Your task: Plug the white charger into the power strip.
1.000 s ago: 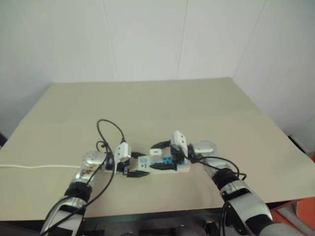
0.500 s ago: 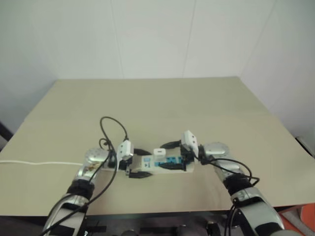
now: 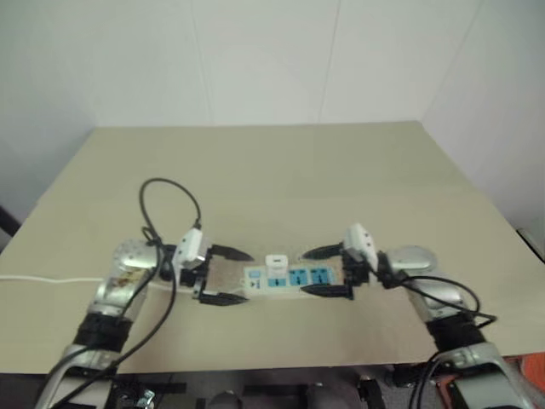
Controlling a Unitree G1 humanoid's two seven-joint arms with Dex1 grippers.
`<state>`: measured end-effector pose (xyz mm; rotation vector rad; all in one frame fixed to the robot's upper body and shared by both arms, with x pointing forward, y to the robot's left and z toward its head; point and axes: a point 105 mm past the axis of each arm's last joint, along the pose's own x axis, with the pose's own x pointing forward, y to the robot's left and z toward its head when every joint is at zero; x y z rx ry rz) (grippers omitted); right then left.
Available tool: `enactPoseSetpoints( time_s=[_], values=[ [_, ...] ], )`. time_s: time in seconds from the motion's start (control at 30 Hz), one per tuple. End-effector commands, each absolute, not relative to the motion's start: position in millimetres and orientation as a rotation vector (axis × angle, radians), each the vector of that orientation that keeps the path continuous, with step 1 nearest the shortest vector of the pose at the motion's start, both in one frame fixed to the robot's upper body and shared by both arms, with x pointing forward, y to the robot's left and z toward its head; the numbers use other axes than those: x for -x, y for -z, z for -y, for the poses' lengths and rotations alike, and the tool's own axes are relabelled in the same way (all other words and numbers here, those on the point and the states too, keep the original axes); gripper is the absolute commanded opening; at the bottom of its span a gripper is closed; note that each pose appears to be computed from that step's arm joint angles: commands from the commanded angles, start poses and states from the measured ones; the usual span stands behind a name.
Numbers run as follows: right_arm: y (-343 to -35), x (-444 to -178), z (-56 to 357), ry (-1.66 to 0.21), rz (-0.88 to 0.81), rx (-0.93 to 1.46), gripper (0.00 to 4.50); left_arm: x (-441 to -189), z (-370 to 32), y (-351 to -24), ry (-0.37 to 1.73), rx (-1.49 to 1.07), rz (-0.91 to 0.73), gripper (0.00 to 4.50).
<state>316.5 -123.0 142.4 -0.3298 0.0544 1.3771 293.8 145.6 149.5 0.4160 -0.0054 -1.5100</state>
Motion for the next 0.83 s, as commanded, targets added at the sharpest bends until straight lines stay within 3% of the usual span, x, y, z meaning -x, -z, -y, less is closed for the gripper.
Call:
enactPoseSetpoints(
  time_s=[0.03, 0.47, 0.83],
  values=[
    [-164.5, -313.2, 146.5, -1.32, -0.004, 0.367, 4.5, -297.4, -161.8, -162.3, 1.425, -0.443, 0.022, 4.47],
    [-175.8, -293.0, 216.1, -1.119, -0.083, 0.424, 4.5, -284.7, -209.4, -169.2, 1.228, -0.361, -0.084, 4.47],
    [-176.2, -294.9, 220.4, -1.054, -0.095, 0.459, 4.5, -281.0, -200.6, -162.8, 1.237, -0.333, -0.086, 4.47]
  ],
)
